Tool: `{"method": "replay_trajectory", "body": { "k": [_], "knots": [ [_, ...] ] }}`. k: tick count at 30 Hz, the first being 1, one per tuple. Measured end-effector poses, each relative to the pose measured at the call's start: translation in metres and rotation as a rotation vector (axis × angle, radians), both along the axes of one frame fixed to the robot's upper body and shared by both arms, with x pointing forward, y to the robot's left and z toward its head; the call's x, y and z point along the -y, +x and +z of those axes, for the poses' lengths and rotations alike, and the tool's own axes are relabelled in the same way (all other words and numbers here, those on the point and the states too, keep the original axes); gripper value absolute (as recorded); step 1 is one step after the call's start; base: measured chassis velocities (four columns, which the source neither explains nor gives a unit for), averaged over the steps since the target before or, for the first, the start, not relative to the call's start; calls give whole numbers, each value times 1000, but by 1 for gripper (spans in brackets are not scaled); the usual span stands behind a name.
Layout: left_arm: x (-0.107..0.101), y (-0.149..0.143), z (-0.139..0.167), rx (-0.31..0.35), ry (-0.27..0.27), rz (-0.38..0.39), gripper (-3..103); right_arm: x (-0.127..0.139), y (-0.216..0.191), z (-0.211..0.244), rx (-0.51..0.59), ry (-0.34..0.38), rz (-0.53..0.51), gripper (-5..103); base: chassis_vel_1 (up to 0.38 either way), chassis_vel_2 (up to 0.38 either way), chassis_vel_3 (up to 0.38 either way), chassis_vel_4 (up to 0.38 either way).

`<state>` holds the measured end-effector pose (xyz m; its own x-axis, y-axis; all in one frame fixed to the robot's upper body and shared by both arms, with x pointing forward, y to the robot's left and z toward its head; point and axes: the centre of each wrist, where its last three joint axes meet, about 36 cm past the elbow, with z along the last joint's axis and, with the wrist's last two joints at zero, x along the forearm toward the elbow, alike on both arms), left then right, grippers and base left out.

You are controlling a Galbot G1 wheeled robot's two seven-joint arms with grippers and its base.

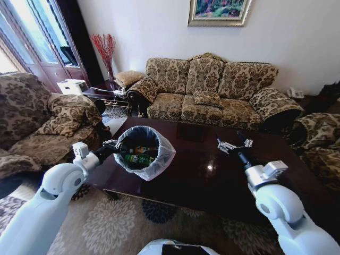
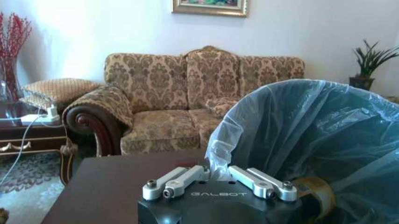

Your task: Move to the front of the table and place the trash on the table into the trash bin.

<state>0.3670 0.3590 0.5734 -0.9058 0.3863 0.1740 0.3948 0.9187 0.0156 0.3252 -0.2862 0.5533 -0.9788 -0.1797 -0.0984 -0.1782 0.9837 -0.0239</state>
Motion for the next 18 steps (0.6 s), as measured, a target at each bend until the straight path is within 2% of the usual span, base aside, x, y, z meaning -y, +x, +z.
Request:
{"method": "replay_trajectory", "body": {
  "k": [6,18],
  "knots": [
    [4,-3,0,14,-1,-30,2,-1,-1,2,6,-5,0,100,265,-278,-277,287],
    [3,-8,-3,29,-3,-26,2,-9,3,0,-1,-10,29,100,289,-304,-301,281]
  ]
}}
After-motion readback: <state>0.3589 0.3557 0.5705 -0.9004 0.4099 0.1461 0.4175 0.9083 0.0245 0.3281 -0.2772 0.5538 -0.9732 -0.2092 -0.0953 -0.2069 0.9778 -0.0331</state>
